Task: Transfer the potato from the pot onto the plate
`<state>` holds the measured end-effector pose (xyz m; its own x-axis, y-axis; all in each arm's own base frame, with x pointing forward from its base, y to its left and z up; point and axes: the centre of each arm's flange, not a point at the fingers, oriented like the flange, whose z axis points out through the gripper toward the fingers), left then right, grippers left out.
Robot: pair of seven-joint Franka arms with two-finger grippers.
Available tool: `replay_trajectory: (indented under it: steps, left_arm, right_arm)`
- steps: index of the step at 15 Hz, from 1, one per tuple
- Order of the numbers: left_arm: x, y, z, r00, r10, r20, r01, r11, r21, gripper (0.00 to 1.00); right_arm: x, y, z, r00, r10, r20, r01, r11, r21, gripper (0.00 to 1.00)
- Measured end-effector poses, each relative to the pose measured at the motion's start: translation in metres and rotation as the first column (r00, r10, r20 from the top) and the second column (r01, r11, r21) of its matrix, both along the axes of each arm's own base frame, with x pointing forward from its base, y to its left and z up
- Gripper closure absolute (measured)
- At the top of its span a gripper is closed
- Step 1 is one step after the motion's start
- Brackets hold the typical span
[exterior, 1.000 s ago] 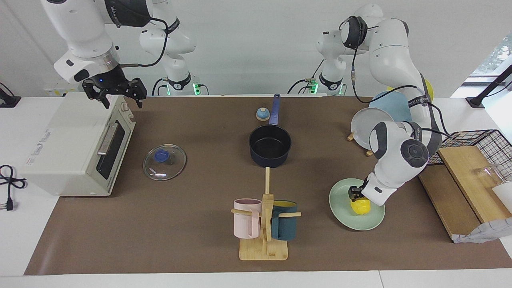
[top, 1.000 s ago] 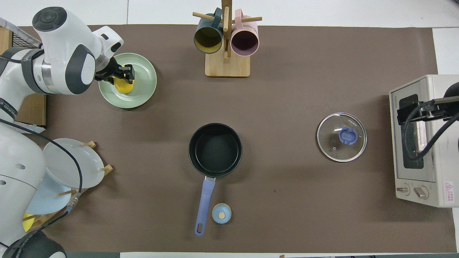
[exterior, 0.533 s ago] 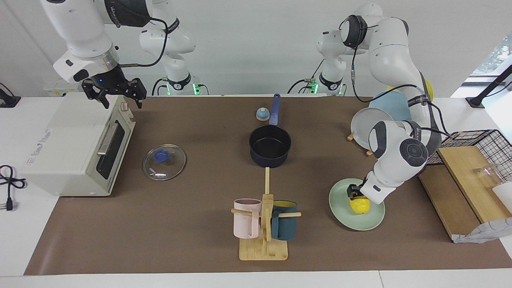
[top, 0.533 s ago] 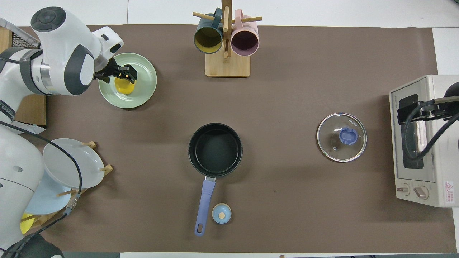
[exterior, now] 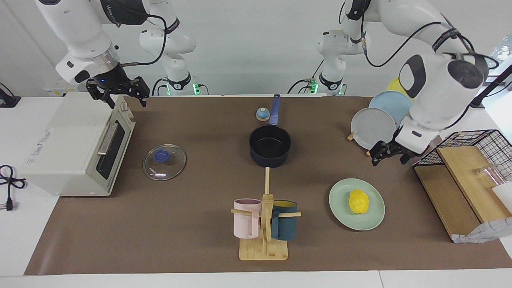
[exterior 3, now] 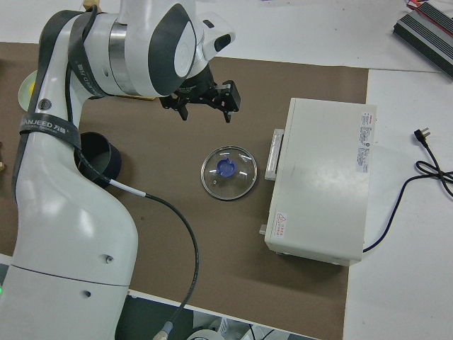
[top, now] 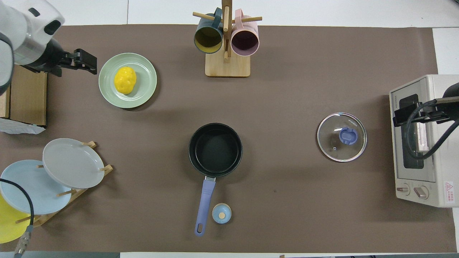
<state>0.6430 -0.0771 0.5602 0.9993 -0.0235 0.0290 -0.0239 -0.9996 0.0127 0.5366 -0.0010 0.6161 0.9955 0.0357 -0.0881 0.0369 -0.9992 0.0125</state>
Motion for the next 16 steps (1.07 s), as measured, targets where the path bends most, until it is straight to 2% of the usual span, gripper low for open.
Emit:
replay_trajectory:
  steps: [4,6,8,10,12,14,16]
  left_arm:
    - [-0.060,0.009,0.063,1.000,0.008,-0.021,-0.007,1.000,0.013,0.00]
    - [-0.084,0.010,0.066,0.999,0.007,-0.041,-0.006,1.000,0.020,0.00]
    - [-0.102,0.008,0.051,0.997,0.003,-0.080,-0.001,1.000,0.029,0.00]
    - [-0.112,0.007,0.034,0.995,0.003,-0.096,0.000,0.999,0.033,0.00]
    - [-0.111,0.005,0.027,0.998,0.010,-0.069,-0.008,1.000,0.030,0.00]
    - [-0.109,0.002,0.037,0.999,0.008,-0.047,-0.007,1.000,0.025,0.00]
    - [-0.110,-0.002,0.053,0.999,0.002,-0.051,-0.001,1.000,0.025,0.00]
  right_arm:
    - [0.000,-0.001,0.000,1.000,-0.001,0.000,0.001,1.000,-0.003,0.00]
    - [0.000,-0.001,0.000,1.000,-0.001,0.000,0.001,1.000,-0.002,0.00]
    - [0.000,0.000,0.000,1.000,0.001,0.000,-0.001,1.000,-0.003,0.00]
    - [0.000,0.000,0.000,1.000,0.001,0.000,-0.001,1.000,-0.003,0.00]
    - [0.000,0.000,0.000,1.000,0.001,0.000,-0.001,1.000,-0.004,0.00]
    - [0.000,0.000,0.000,1.000,0.001,0.000,-0.001,1.000,-0.004,0.00]
    - [0.000,0.000,0.000,1.000,0.001,0.000,-0.001,1.000,-0.004,0.00]
